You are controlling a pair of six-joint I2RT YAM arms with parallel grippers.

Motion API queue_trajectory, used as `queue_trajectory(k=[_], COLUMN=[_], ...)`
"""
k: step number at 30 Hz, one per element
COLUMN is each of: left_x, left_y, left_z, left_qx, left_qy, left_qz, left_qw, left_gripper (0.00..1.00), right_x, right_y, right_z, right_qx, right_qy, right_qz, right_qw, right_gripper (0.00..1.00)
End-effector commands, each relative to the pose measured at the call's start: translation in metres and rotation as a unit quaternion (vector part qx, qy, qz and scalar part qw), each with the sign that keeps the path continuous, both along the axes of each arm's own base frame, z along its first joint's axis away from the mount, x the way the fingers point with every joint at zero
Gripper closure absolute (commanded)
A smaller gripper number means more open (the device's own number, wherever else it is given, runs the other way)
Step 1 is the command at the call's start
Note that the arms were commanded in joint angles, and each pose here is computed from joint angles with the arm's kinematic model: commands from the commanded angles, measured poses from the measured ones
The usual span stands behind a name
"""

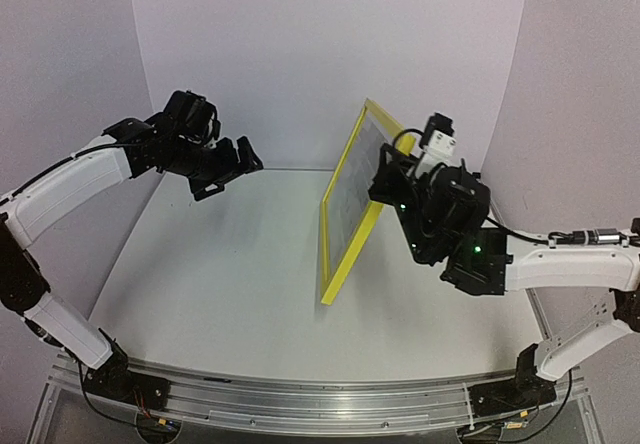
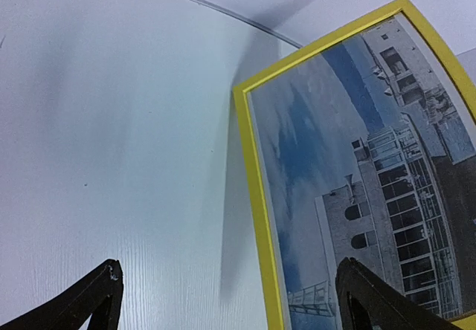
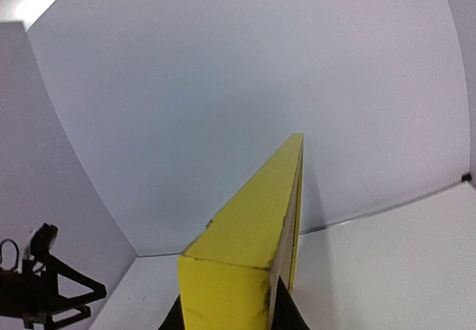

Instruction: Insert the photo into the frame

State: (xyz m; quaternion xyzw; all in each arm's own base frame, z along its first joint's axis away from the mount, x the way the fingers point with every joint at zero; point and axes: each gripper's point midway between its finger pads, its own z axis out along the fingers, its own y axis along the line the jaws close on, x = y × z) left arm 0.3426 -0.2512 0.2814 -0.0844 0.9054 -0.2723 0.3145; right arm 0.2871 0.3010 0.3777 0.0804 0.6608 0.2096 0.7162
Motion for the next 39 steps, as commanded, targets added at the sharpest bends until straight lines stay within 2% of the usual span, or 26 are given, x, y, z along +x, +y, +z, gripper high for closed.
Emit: queue_trajectory(k=[1,3,5,11,14,18,23,28,33,37,39], left_x=[0.011,0.012,0.013,0.01,0.007,0.009,0.011,0.009,0.006,0.009,0.011], left_y=[-0.021,-0.024,-0.03,-0.033,-0.032,-0.031,-0.037,-0.054,-0.068,-0.072,-0.071], left_z=[-0.005,-0.022,-0.039,-0.105,-0.143,-0.168,-0.178,-0.193,-0.216,-0.226,-0.229], left_qx=[-0.034,-0.033,-0.038,-0.03,-0.028,-0.017,-0.02,-0.062,-0.084,-0.083,-0.073], left_qy=[-0.005,0.015,0.035,0.104,0.137,0.157,0.162,0.185,0.214,0.219,0.219], left_qz=[-0.027,-0.027,-0.03,-0.022,-0.022,-0.024,-0.04,-0.055,-0.072,-0.074,-0.072], left_qw=[0.999,0.999,0.998,0.994,0.99,0.987,0.986,0.979,0.971,0.969,0.97], left_gripper=[0.0,0.0,0.0,0.0,0.01,0.02,0.0,0.01,0.04,0.05,0.05], right_x=[-0.014,-0.023,-0.029,-0.04,-0.047,-0.057,-0.075,-0.082,-0.089,-0.093,-0.1], right_y=[-0.058,-0.082,-0.094,-0.11,-0.114,-0.125,-0.141,-0.14,-0.131,-0.117,-0.112], right_z=[-0.073,-0.116,-0.153,-0.227,-0.255,-0.28,-0.307,-0.324,-0.342,-0.361,-0.375], right_qx=[0.186,0.242,0.264,0.287,0.287,0.277,0.276,0.27,0.277,0.254,0.258], right_qy=[0.093,0.146,0.18,0.247,0.28,0.311,0.361,0.39,0.428,0.465,0.492], right_qz=[-0.036,-0.061,-0.08,-0.128,-0.145,-0.157,-0.15,-0.155,-0.167,-0.178,-0.188], right_qw=[0.977,0.957,0.944,0.917,0.904,0.895,0.878,0.867,0.844,0.829,0.81], right_gripper=[1.0,1.0,1.0,1.0,0.97,1.0,1.0,1.0,0.89,0.86,0.81])
